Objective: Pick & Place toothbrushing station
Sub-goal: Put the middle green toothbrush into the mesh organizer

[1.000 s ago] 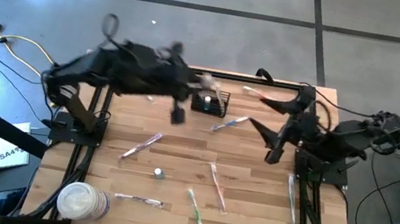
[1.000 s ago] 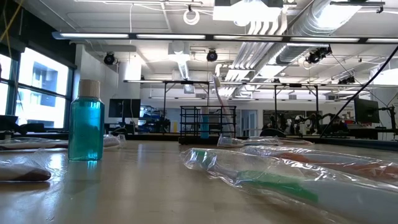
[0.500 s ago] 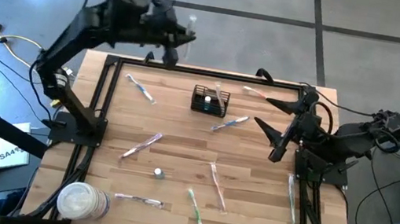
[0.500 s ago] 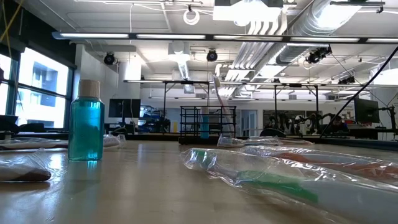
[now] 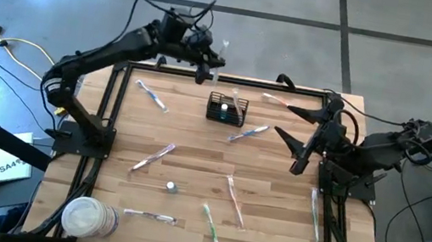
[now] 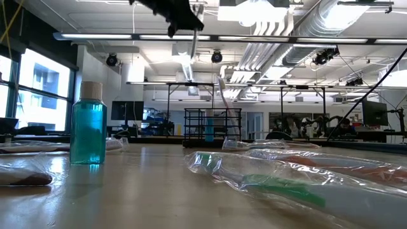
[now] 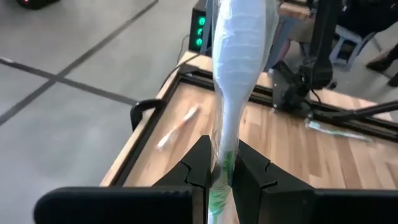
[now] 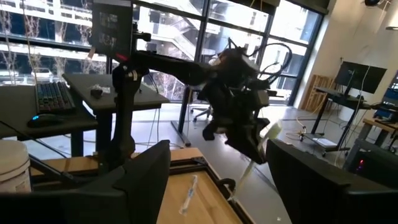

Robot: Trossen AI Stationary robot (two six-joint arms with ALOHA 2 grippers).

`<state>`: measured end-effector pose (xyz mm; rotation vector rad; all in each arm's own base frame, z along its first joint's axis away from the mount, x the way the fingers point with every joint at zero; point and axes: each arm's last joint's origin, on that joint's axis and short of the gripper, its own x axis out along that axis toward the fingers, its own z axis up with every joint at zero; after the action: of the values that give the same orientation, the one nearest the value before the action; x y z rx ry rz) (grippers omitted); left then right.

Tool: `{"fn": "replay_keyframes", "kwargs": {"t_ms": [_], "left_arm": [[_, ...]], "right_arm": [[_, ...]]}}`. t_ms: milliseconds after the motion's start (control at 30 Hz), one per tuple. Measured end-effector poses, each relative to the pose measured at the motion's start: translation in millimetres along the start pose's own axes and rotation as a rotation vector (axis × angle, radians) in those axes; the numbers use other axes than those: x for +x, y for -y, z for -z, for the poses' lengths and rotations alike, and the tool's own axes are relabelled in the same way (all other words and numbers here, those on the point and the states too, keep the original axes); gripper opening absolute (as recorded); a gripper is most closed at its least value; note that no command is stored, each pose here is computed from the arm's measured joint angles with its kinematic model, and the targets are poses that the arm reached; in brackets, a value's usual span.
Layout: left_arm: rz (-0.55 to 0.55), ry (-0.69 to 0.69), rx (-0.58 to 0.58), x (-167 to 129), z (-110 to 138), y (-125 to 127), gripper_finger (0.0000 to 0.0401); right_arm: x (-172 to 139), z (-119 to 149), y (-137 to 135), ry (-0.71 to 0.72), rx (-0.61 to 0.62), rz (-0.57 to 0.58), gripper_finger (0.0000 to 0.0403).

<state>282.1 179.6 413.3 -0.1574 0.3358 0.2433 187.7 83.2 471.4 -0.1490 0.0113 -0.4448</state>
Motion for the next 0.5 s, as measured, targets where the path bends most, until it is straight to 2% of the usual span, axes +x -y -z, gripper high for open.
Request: {"fn": "replay_keyframes", "kwargs": {"t_ms": [100, 300, 500], "left_arm": [[0.027, 0.023, -0.005, 7, 18, -13, 0.0032], [0.096, 0.107, 0.023, 15, 39, -30, 0.0032], [0.090, 0.136, 0.035, 21, 67, -48, 0.0032]], "right_arm": [[0, 0, 0, -0.003, -0.003, 0.000, 0.0259], [1, 0, 2, -0.001, -0.004, 0.025, 0.0259], [7, 0, 7, -0.003, 0.001, 0.060, 0.0259]]}}
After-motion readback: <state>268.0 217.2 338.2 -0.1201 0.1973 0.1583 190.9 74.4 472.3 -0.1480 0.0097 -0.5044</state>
